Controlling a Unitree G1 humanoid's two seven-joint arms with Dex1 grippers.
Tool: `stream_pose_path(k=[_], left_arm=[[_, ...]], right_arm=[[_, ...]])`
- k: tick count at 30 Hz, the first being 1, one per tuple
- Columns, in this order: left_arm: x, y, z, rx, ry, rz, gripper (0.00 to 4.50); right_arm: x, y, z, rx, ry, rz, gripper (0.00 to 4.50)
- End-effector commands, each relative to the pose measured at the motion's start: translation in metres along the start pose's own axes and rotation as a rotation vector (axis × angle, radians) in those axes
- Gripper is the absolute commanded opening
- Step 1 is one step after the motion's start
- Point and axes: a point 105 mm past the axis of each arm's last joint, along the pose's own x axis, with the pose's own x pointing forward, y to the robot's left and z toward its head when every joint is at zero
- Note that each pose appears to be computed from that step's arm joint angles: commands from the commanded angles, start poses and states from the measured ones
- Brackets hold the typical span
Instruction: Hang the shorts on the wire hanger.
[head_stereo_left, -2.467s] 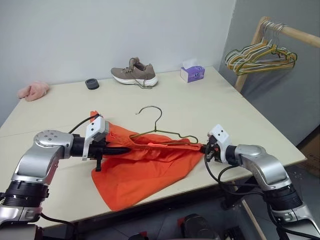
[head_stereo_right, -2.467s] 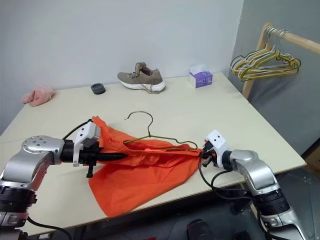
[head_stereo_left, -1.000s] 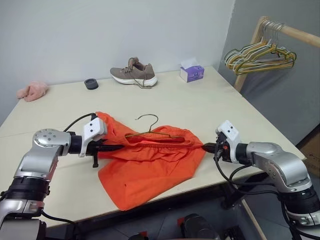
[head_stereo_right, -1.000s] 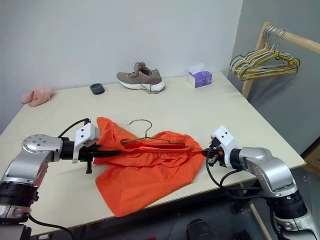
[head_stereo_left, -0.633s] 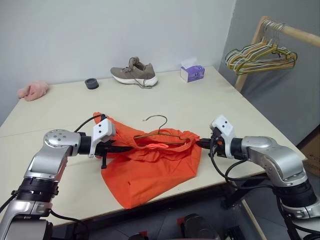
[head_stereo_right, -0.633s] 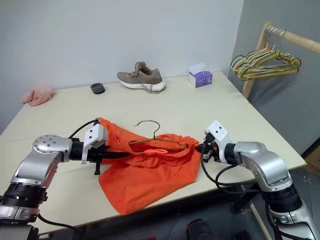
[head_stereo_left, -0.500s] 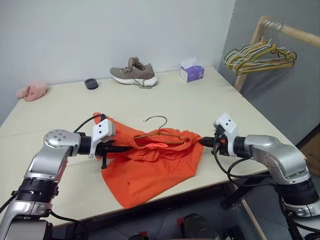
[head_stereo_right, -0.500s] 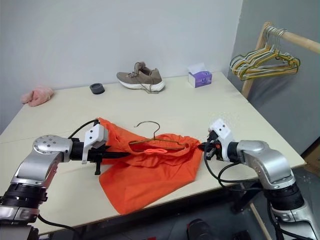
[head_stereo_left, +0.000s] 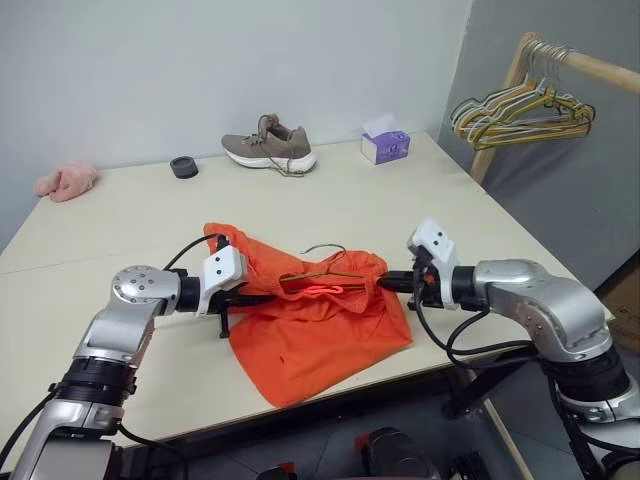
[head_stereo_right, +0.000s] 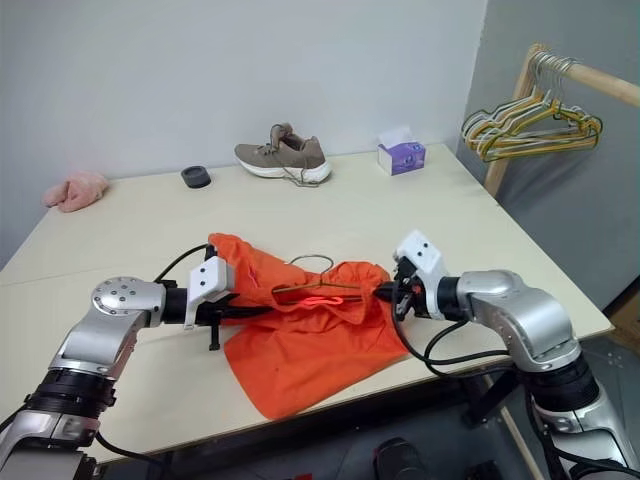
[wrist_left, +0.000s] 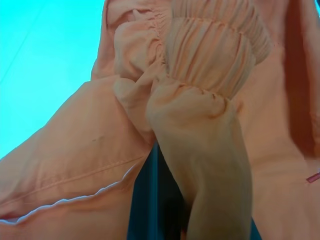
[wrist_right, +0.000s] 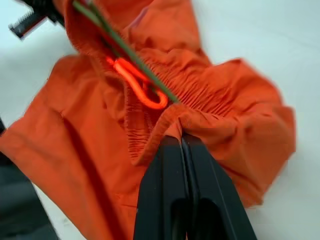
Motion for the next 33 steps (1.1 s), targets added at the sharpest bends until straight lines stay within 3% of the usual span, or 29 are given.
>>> stream_pose_path(k=[1, 7, 11, 16, 28, 31, 33], left_arm=[[0.001, 0.006, 0.012, 0.042, -0.027, 0.020, 0.00], [0.002, 0.002, 0.010, 0.038, -0.030, 0.011, 0.00], [0.002, 0.001, 0.010, 0.040, -0.025, 0.005, 0.00], [0.002, 0.001, 0.010, 0.044, -0.021, 0.001, 0.00], [0.003, 0.000, 0.012, 0.057, -0.018, -0.007, 0.00], [0.003, -0.001, 0.013, 0.057, -0.019, -0.010, 0.00], [0.003, -0.001, 0.013, 0.057, -0.017, -0.011, 0.00]], right_arm=[[-0.011, -0.006, 0.006, -0.210, 0.042, -0.040, 0.97], [-0.037, -0.021, -0.014, -0.494, 0.237, -0.083, 3.05], [-0.038, -0.026, -0.011, -0.579, 0.258, -0.107, 4.43], [-0.023, -0.025, -0.002, -0.620, 0.225, -0.093, 4.43], [0.020, -0.042, -0.020, -0.626, 0.321, 0.054, 4.43], [0.029, -0.040, -0.014, -0.597, 0.308, 0.104, 3.84], [0.034, -0.039, -0.012, -0.595, 0.306, 0.136, 3.15]])
